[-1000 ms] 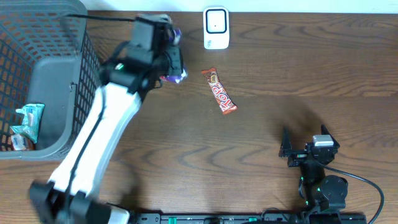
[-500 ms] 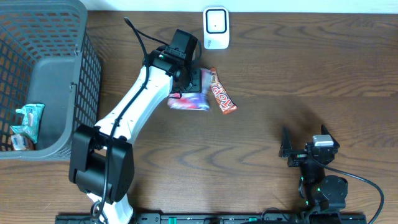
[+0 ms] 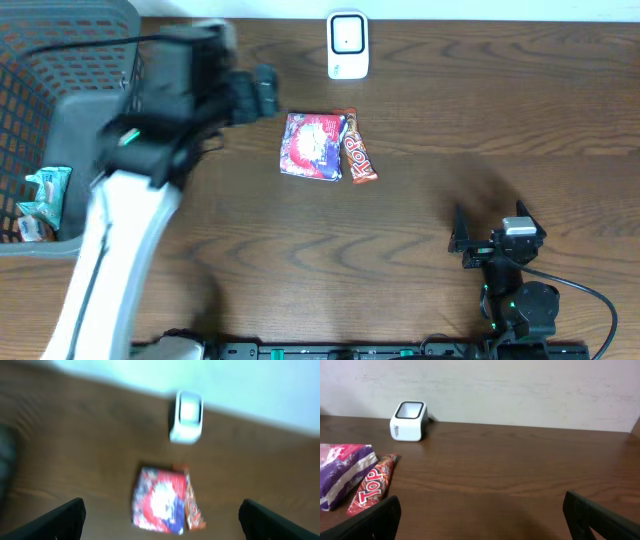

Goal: Scan the item barcode
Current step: 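Place the pink pack beside the bar and open the left gripper, then reach the left gripper into the basket and grasp the orange tissue pack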

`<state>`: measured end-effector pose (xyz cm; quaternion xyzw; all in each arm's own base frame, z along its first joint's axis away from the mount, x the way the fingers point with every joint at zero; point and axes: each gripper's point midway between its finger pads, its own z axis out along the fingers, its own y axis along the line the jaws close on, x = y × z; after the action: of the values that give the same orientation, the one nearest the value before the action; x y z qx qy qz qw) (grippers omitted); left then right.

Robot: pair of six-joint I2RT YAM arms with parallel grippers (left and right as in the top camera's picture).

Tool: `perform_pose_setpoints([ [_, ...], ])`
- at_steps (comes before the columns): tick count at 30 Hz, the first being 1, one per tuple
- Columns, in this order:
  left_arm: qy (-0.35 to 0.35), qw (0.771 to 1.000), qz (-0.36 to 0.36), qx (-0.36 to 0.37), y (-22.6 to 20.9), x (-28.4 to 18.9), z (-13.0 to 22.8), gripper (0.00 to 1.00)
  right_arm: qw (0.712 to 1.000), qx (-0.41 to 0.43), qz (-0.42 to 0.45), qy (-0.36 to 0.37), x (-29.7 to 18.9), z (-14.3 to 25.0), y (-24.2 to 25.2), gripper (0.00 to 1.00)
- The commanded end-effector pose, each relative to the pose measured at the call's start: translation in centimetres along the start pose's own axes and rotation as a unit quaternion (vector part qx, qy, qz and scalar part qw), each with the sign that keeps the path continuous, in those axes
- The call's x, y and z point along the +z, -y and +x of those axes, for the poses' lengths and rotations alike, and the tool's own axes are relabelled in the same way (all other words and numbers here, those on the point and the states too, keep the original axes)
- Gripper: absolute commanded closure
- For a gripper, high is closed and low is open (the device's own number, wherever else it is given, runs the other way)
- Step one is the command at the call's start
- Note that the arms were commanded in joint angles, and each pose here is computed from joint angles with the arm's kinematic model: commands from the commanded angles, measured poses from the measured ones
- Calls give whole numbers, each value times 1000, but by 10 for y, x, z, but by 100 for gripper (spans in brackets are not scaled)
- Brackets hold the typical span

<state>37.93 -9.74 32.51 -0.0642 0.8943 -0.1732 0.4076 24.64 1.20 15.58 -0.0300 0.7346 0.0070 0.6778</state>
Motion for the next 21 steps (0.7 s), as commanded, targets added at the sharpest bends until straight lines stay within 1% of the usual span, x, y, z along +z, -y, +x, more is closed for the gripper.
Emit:
perform_pose_setpoints([
  [1, 110, 993, -37, -17, -27, -64, -41, 2, 1000, -2, -2, 0, 0, 1, -1, 1],
  [2, 138, 989, -51, -24, -36, -79, -51, 2, 1000, -2, -2, 0, 0, 1, -1, 1],
  [3, 190, 978, -76, -37, -53, -108, -67, 2, 1000, -2, -2, 0, 0, 1, -1, 1],
  [5, 240, 964, -99, -51, -70, -137, -82, 2, 1000, -2, -2, 0, 0, 1, -1, 1],
  [9, 293, 940, -154, -80, -111, -173, -95, 2, 1000, -2, -2, 0, 0, 1, -1, 1],
  [12, 304, 925, -204, -106, -146, -184, -98, 2, 1000, -2, -2, 0, 0, 1, -1, 1],
  [15, 306, 906, -250, -153, -177, -183, -96, 2, 1000, -2, -2, 0, 0, 1, -1, 1],
  [18, 294, 891, -298, -174, -202, -176, -92, 2, 1000, -2, -2, 0, 0, 1, -1, 1],
  [21, 267, 877, -353, -186, -226, -167, -81, 2, 1000, -2, -2, 0, 0, 1, -1, 1],
])
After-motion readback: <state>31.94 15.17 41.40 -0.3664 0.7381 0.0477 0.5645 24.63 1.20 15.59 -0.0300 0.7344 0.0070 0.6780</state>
